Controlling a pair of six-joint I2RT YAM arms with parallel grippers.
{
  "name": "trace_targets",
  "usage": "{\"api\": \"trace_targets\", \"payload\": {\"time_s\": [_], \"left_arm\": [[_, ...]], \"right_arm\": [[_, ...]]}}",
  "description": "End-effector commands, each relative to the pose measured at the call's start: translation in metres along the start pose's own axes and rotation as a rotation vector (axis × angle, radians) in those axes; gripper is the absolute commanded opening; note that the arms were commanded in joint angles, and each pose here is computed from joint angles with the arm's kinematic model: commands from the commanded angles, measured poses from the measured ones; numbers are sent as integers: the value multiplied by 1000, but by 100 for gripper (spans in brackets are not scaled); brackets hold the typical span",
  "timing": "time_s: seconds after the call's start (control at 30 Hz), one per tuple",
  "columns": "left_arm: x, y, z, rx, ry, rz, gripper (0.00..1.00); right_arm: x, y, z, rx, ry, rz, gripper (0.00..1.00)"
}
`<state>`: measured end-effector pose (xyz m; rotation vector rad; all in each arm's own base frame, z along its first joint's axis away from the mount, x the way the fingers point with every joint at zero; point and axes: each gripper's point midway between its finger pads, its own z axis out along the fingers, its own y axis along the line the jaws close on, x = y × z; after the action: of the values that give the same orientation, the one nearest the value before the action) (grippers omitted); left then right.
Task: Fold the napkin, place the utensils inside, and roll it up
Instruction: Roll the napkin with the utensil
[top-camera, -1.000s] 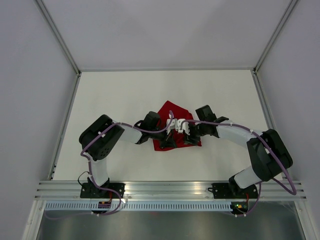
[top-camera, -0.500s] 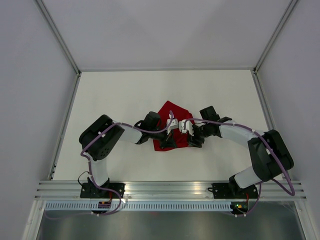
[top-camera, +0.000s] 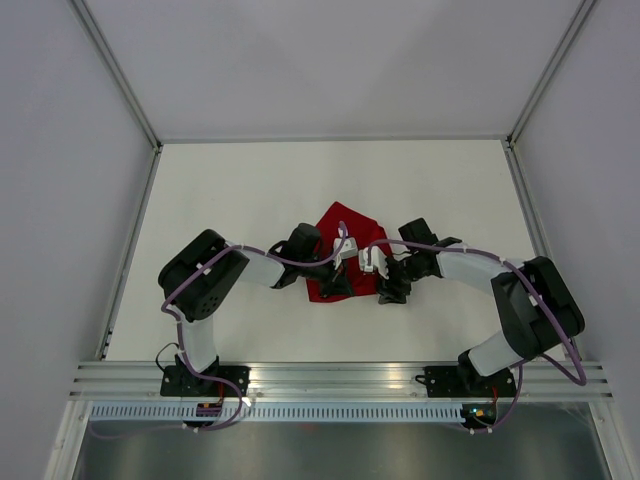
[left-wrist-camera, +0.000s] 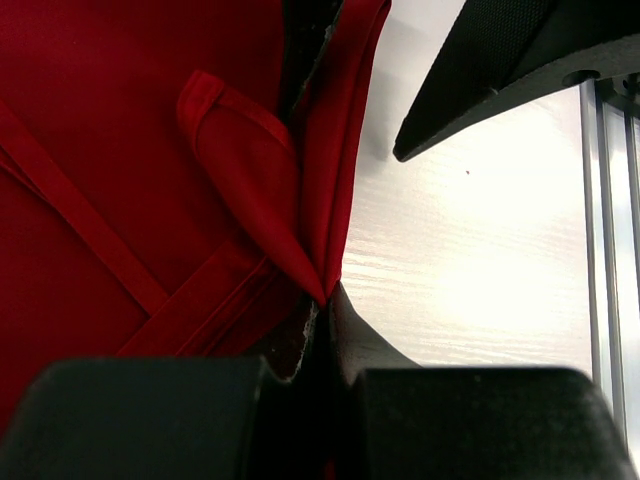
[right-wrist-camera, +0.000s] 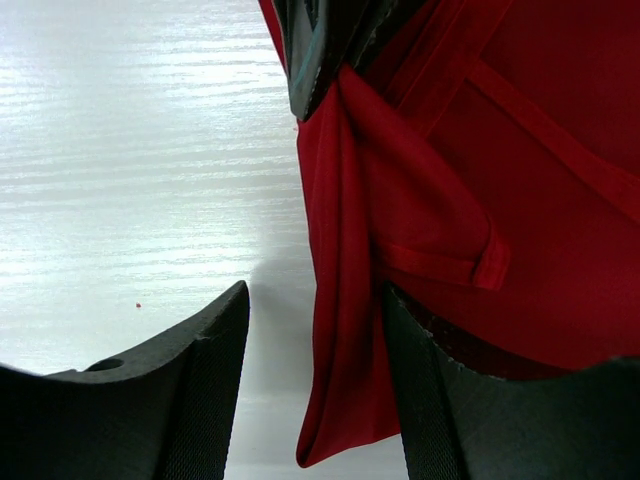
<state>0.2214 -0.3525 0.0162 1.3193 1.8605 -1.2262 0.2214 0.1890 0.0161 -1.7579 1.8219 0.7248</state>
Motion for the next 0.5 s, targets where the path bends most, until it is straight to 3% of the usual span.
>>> {"api": "trace_targets", "payload": {"time_s": [0.0,0.47], "left_arm": [[40,-4,1,-7,99,-76,2],[28,-4,2,-8,60,-54,2]], "right_arm": [[-18,-9,2,-24,-54,14,60],[-19,-17,11,-93,-24,137,55]]}}
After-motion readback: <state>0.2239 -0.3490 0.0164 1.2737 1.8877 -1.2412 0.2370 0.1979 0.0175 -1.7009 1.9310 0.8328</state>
